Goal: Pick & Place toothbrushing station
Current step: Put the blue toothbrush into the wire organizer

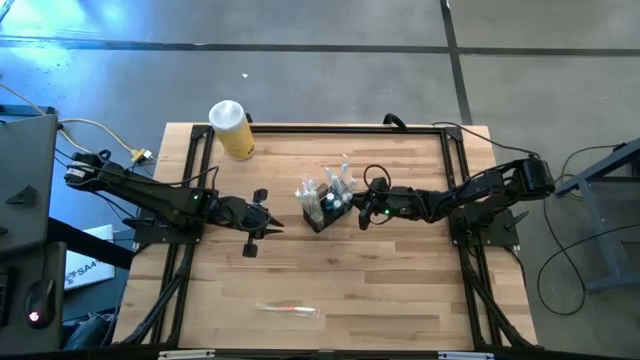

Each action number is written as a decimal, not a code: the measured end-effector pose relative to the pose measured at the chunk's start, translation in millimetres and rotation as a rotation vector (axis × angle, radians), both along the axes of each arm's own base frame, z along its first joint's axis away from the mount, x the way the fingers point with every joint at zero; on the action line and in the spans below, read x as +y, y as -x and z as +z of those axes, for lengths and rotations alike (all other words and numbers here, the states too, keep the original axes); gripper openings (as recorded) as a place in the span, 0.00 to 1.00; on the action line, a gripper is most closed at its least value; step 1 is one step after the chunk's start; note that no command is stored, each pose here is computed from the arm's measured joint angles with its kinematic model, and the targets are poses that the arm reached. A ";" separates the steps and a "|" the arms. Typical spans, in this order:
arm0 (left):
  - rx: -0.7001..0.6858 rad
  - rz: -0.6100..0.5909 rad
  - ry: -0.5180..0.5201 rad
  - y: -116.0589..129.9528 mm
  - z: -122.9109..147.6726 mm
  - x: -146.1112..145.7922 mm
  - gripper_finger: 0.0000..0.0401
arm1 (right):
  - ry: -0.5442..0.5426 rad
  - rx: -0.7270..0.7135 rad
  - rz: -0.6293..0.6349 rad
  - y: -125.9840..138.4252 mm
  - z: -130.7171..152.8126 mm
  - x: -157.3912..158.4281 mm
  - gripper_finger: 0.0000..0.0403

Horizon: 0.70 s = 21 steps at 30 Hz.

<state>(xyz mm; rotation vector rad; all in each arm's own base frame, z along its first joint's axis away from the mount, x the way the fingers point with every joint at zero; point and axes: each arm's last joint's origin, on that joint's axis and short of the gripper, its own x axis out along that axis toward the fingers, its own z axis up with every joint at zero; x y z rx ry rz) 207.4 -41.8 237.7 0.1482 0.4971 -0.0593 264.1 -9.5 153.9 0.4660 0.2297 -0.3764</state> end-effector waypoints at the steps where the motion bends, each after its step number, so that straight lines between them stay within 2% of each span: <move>1: 0.000 0.000 0.000 0.0 0.0 0.0 0.15 | 0.004 0.002 0.002 0.0 -0.1 0.0 0.10; 7: 0.005 0.001 -0.001 0.2 -0.4 0.1 0.15 | 0.042 0.015 -0.010 0.3 -0.5 -0.6 0.30; 10: 0.005 0.001 -0.001 0.3 -0.5 0.1 0.15 | 0.042 0.016 -0.007 0.4 -0.7 -0.5 0.37; 15: 0.005 0.003 -0.002 0.2 -0.5 0.2 0.15 | 0.054 0.008 0.023 2.0 4.0 1.5 0.41; 21: 0.004 0.003 -0.002 0.2 -0.4 0.1 0.15 | 0.153 -0.006 0.095 8.5 20.5 12.8 0.38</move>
